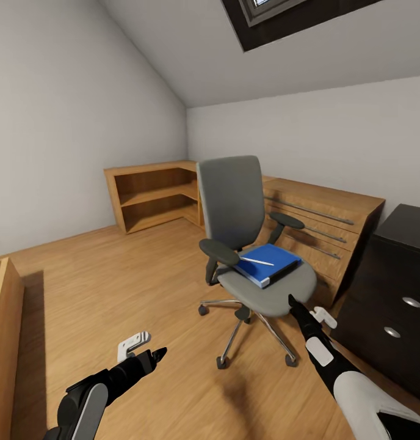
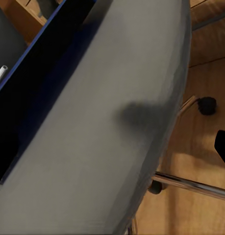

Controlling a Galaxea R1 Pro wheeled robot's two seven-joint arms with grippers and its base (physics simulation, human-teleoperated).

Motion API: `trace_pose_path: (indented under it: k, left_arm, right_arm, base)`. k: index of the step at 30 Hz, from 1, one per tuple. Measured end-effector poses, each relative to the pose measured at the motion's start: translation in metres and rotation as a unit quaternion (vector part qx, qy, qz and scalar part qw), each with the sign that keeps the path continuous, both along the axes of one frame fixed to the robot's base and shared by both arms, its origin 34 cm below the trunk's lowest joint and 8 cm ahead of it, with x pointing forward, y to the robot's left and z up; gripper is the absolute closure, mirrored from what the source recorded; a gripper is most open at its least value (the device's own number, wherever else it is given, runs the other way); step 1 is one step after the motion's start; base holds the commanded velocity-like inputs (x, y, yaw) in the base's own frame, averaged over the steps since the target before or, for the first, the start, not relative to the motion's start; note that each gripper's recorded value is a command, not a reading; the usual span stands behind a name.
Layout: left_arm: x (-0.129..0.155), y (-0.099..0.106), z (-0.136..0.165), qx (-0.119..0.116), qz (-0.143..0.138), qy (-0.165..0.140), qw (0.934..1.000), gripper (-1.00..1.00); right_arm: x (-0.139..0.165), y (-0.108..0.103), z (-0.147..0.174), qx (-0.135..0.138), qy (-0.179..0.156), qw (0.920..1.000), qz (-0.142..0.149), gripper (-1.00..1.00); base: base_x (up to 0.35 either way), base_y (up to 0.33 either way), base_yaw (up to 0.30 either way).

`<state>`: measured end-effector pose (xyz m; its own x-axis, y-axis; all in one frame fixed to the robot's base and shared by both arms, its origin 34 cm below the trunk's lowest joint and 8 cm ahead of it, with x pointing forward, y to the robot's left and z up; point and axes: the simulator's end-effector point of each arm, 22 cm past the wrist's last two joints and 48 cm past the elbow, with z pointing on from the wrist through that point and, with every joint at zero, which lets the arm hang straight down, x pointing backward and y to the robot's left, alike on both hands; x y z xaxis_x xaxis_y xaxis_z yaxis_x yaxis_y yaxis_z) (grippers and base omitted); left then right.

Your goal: In the bedroom, organize the workspace by keeping the computer under the desk, ensuring the monitor is on the desk, placing the keyboard on the desk next to the monitor, placing the mouse on the desk next to the keyboard, moving the folder from the swivel chair onto the desk next to the mouse, stacking the notebook on top of the folder with the pen on top of the notebook, and positioning the swivel chair next to the desk.

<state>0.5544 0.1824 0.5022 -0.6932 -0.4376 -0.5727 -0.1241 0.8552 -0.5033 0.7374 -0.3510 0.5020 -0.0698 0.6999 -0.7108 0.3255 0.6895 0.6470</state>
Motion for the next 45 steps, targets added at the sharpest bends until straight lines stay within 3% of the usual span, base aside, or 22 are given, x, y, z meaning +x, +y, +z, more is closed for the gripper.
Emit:
trace_pose_path:
  k: [11, 27, 45]
  left_arm:
    - [0.0000, -0.0005, 0.0000, -0.001, 0.000, 0.000, 1.0000, -1.00]
    - [0.0000, -0.0008, 0.0003, -0.002, 0.000, 0.000, 1.0000, -1.00]
    - [0.0000, -0.0008, -0.0008, -0.001, 0.000, 0.001, 1.0000, -1.00]
  right_arm:
    - [0.0000, 0.0005, -0.0004, 0.000, 0.000, 1.0000, 0.000, -1.00]
    - [-0.0003, -0.0013, -0.0003, 0.001, 0.001, 1.0000, -0.002, -1.00]
    - [-0.0002, -0.0025, -0.0006, -0.002, 0.001, 1.0000, -0.001, -1.00]
  base:
    - [0.087, 0.000, 0.000]
    - [0.299, 0.075, 0.000]
    - [-0.015, 0.005, 0.000]
